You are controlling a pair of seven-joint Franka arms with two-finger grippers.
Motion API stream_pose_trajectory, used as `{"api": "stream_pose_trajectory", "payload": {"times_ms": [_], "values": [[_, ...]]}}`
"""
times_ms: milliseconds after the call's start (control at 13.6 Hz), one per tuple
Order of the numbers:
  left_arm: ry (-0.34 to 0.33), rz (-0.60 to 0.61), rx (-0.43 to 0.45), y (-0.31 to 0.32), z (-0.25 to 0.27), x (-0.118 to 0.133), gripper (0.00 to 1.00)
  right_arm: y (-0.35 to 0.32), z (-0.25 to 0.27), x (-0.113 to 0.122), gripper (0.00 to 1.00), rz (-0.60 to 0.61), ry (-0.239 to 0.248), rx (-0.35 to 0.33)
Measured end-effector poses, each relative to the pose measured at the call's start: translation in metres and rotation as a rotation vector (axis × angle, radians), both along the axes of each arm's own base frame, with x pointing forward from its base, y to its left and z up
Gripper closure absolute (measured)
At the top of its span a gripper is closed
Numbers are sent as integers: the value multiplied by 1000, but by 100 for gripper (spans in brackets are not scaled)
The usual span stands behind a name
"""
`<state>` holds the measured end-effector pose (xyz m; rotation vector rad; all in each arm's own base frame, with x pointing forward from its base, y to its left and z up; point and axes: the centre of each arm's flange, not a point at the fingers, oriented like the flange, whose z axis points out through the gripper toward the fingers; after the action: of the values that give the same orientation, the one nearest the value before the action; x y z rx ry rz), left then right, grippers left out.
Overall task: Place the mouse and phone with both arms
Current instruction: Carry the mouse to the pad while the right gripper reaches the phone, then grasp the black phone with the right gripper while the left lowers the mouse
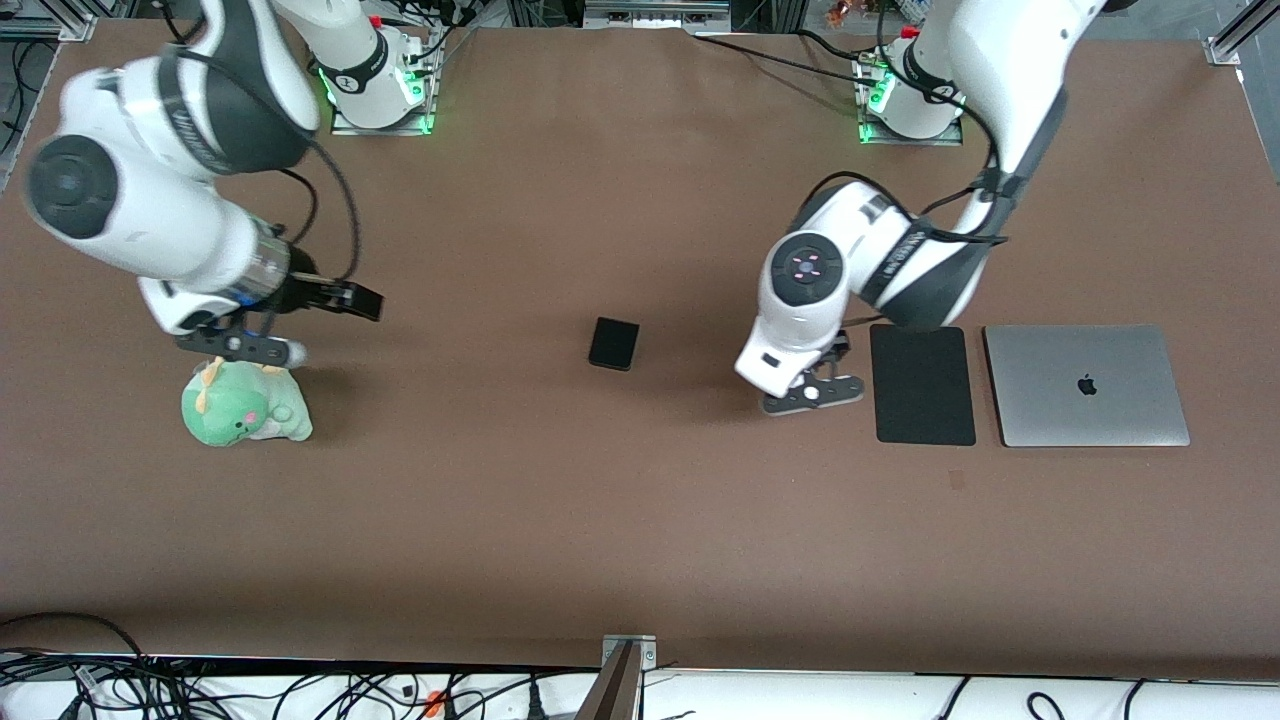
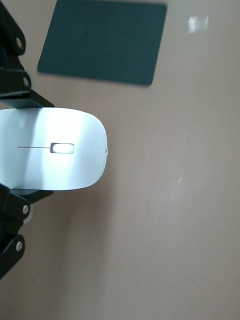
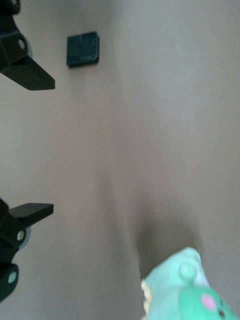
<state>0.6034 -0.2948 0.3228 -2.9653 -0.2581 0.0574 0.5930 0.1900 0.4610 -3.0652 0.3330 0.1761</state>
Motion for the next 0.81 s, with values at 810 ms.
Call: {"api": "stream_pose_trajectory", "payload": {"times_ms": [810], "values": [[127, -71, -8, 185, -37, 30, 38, 227, -156, -24, 0, -32, -155, -3]]}}
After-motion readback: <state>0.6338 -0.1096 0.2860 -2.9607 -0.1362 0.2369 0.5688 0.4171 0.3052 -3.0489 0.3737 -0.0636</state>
